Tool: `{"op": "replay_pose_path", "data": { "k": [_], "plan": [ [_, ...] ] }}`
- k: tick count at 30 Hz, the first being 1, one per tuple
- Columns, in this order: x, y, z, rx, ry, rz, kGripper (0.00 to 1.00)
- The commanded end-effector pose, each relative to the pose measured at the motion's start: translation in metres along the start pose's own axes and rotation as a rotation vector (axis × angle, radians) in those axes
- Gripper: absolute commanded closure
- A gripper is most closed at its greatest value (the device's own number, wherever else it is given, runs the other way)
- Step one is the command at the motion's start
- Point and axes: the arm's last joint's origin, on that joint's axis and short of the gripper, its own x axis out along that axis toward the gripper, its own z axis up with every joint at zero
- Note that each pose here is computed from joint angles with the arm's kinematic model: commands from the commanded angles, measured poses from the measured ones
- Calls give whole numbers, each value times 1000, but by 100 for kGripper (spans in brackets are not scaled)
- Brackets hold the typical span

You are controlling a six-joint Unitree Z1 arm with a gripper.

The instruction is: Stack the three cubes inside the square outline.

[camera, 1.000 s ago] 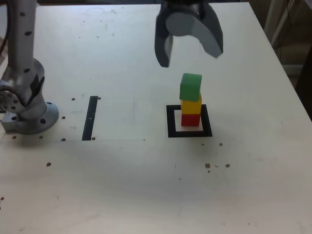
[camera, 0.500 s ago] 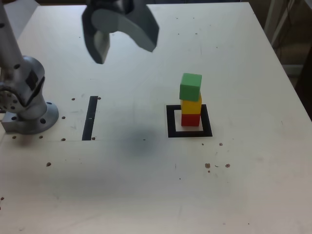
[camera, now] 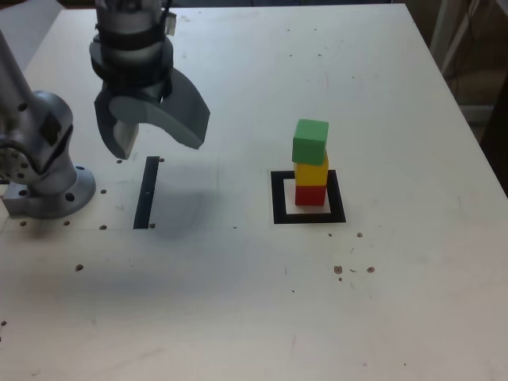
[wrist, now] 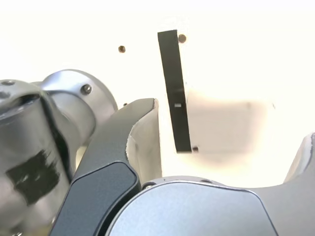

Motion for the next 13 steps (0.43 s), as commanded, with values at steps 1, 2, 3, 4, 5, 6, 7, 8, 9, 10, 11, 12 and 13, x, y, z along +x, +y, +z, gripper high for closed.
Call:
{"op": "replay_pose_path", "data": {
  "k": [1,2,3,4,5,6,7,8,9,10,11,12,13],
  "plan": [
    [7,-1,-4,-11,2,-2,1],
    [9,-1,-5,-14,5,-4,1],
    [10,-1,-5,-16,7,-7,1],
    [10,-1,-5,-17,9,-11,1],
    [10,-2,-5,-17,8,-13,1],
    [10,-2,-5,-17,8,-15,1],
    [10,-2,-5,-17,9,-16,1],
    [11,-2,-6,-17,14,-16,1],
    [12,-2,-6,-16,21,-16,1],
    [15,-2,-6,-14,34,-16,1],
    [17,-3,-7,-14,49,-15,1],
    [19,-3,-7,-14,60,-16,1],
    [20,-3,-8,-15,68,-17,1]
  ]
}}
